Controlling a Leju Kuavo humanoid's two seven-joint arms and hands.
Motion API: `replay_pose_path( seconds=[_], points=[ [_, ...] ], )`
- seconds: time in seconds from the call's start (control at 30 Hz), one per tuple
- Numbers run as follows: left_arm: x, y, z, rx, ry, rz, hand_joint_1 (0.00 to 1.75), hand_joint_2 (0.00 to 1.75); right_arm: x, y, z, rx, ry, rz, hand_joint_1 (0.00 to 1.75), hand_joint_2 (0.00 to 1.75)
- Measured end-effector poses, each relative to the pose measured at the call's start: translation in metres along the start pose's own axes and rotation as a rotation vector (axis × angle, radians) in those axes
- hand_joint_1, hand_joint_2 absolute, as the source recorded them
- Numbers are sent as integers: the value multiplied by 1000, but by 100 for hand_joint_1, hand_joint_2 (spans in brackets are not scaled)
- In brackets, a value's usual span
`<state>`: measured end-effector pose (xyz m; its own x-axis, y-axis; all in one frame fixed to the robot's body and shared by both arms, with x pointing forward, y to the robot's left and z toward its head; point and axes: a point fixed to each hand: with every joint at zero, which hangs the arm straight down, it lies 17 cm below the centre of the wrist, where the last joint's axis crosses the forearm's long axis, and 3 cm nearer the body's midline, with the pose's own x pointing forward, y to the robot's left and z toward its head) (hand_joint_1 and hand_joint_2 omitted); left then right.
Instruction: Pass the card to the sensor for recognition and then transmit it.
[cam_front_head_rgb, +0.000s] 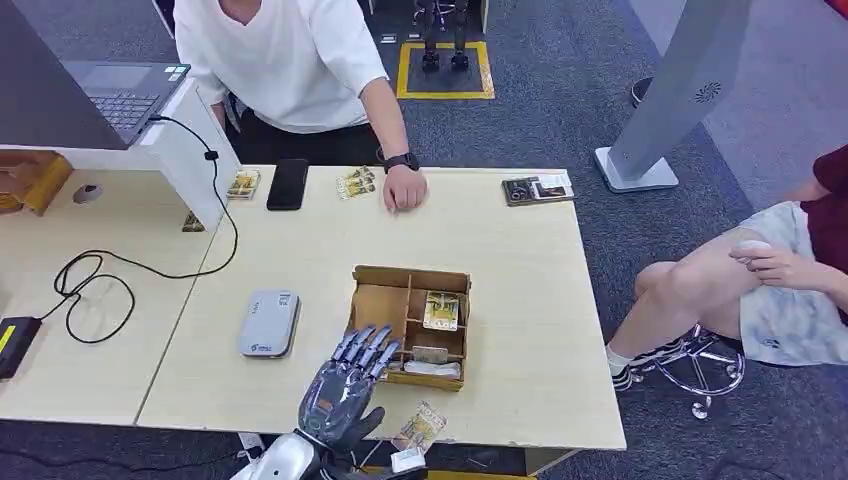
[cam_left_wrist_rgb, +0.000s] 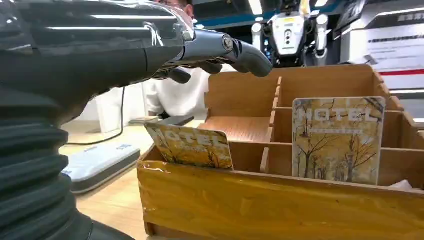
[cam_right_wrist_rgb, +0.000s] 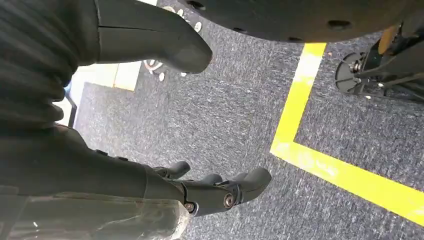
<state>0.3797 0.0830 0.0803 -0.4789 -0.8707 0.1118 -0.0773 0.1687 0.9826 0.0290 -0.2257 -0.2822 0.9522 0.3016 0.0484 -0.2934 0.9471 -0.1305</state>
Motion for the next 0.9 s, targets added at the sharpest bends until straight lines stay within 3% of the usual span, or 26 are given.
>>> replay_pose_path(
  seconds=[0.47, 0.5, 0.53, 0.57, 0.6, 0.63, 0.9],
  points=[
    [4, 6, -7, 48, 63, 6, 0, 175, 1, 3, 1, 3, 2, -5, 0, 175],
    [4, 7, -6, 54, 63, 8, 9, 175, 1, 5, 1, 4, 2, -6, 0, 175],
    [5, 8, -6, 60, 64, 11, 61, 175, 1, 5, 1, 4, 2, -6, 0, 175],
    [5, 8, -6, 63, 65, 14, 61, 175, 1, 5, 1, 5, 1, -6, 0, 175],
    [7, 9, -5, 70, 65, 18, 152, 175, 1, 5, 1, 5, 2, -7, 0, 175],
    [7, 10, -5, 75, 66, 21, 175, 175, 1, 5, 1, 5, 2, -7, 0, 175],
    [11, 11, -3, 89, 58, 4, 175, 175, 1, 6, 1, 5, 1, -8, 0, 175]
  ],
)
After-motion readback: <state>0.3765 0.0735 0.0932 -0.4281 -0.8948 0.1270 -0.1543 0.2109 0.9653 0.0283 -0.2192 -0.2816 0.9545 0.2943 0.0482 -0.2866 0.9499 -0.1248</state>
